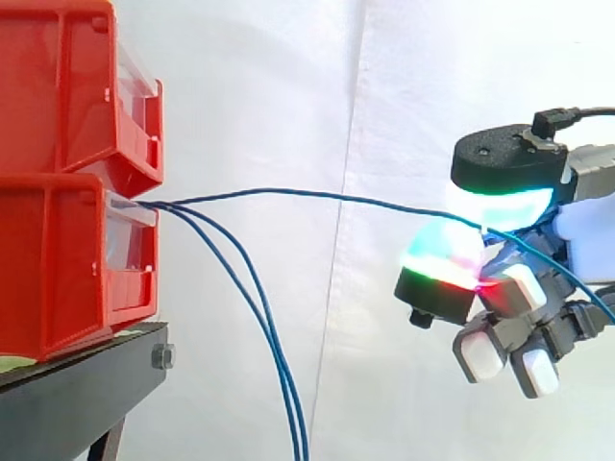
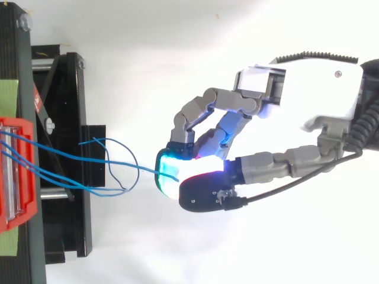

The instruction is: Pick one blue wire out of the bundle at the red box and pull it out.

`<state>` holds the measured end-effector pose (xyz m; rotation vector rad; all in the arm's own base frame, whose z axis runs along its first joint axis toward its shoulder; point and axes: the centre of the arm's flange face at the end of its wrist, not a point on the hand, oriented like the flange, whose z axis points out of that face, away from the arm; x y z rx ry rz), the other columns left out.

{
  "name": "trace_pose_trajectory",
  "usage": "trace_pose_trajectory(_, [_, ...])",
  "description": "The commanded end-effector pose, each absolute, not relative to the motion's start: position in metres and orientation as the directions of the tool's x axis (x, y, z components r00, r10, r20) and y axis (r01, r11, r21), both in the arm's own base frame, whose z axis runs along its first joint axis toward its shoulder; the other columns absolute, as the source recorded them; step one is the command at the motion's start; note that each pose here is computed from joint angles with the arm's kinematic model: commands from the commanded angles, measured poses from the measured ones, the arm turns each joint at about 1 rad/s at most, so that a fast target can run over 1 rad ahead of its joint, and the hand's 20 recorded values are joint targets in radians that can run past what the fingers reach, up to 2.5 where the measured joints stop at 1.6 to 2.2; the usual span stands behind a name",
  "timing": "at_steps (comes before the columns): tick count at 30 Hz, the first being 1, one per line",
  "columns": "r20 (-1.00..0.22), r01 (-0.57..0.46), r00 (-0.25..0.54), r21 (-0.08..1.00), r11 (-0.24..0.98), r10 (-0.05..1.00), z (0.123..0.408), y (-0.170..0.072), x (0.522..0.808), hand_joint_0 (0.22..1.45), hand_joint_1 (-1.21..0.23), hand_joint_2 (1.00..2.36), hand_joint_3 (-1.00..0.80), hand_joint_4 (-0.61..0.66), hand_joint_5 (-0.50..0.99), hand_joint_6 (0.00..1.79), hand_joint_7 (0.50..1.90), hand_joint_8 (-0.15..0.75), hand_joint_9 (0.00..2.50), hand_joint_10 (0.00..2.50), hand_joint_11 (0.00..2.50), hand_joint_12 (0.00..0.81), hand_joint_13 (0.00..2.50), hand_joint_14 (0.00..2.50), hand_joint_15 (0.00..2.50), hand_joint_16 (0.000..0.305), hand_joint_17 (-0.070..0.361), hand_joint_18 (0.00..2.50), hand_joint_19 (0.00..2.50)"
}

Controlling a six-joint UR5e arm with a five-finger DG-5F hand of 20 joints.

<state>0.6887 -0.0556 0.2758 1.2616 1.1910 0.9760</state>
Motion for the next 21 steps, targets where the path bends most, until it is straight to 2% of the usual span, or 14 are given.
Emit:
trace_pose_trajectory(1, [-0.11,0.088,0.157,0.991,0.097,0.981,0.2745,-0.0555,0.6889,0.53,-0.7,1.3,-0.02,0.2,-0.17,0.89,0.82,0.432,1.05,0.01,0.75,0.519,0.88,0.01,0.44,0.076,0.171,0.92,0.47])
trace_pose_trajectory(21, [-0.11,0.088,0.157,0.991,0.097,0.981,0.2745,-0.0555,0.6889,0.53,-0.7,1.32,-0.03,0.19,-0.17,0.89,0.82,0.432,1.05,0.01,0.75,0.52,0.88,0.01,0.44,0.076,0.171,0.91,0.47])
